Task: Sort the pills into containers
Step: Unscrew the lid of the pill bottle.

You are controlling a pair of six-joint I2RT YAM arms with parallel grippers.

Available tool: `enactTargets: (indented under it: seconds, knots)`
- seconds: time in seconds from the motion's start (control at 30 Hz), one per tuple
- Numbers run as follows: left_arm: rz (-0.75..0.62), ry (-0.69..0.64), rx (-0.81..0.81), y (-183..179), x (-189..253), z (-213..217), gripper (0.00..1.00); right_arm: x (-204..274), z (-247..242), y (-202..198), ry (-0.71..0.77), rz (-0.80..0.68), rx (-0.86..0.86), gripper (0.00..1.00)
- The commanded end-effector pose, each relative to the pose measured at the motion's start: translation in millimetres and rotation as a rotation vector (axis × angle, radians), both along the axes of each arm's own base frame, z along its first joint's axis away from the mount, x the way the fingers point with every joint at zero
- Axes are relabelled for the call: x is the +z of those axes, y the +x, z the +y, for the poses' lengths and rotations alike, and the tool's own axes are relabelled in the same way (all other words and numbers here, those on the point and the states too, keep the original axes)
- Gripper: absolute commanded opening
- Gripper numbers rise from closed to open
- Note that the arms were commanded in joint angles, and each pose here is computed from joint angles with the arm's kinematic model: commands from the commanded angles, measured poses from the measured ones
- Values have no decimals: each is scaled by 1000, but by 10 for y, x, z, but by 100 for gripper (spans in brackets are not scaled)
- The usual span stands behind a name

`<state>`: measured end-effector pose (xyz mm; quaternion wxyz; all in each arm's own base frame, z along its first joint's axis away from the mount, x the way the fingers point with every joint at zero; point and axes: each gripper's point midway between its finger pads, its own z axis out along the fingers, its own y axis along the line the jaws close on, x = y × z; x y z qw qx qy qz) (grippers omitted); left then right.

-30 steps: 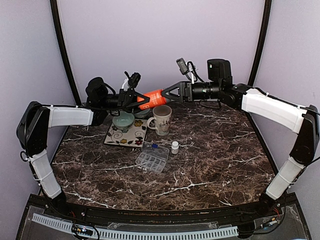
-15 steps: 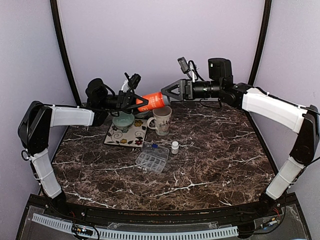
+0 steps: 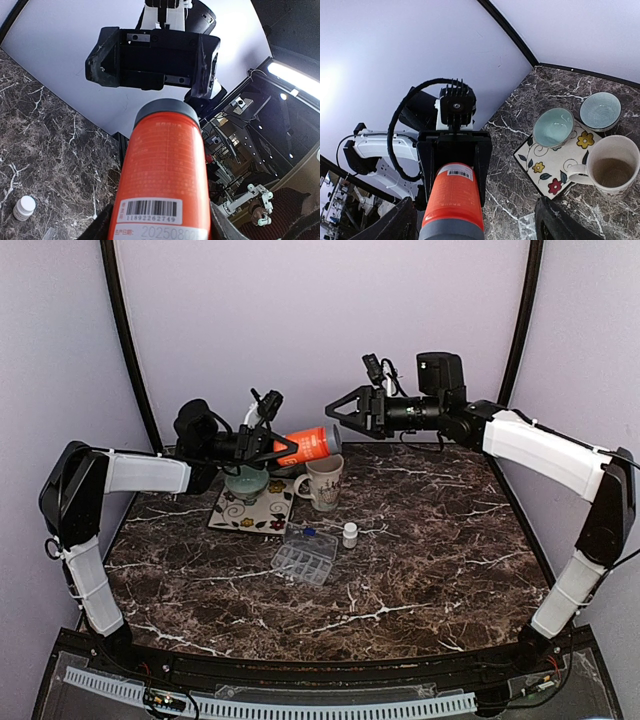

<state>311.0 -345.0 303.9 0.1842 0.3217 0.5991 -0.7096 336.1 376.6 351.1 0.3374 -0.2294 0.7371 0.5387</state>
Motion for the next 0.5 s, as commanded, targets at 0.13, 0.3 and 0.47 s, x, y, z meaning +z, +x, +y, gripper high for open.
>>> enactTargets:
  seconds: [0.13,0.3,0.47]
  knots:
    - [-143,-2,71,-34,144,40,13,-95,-37,118,-17,232,-88,81]
    - [-158,9,95,2,120,37,13,-186,-86,81,-31,302,-112,81]
    - [-162,17,100,24,125,31,13,-233,-103,7,-12,349,-103,81]
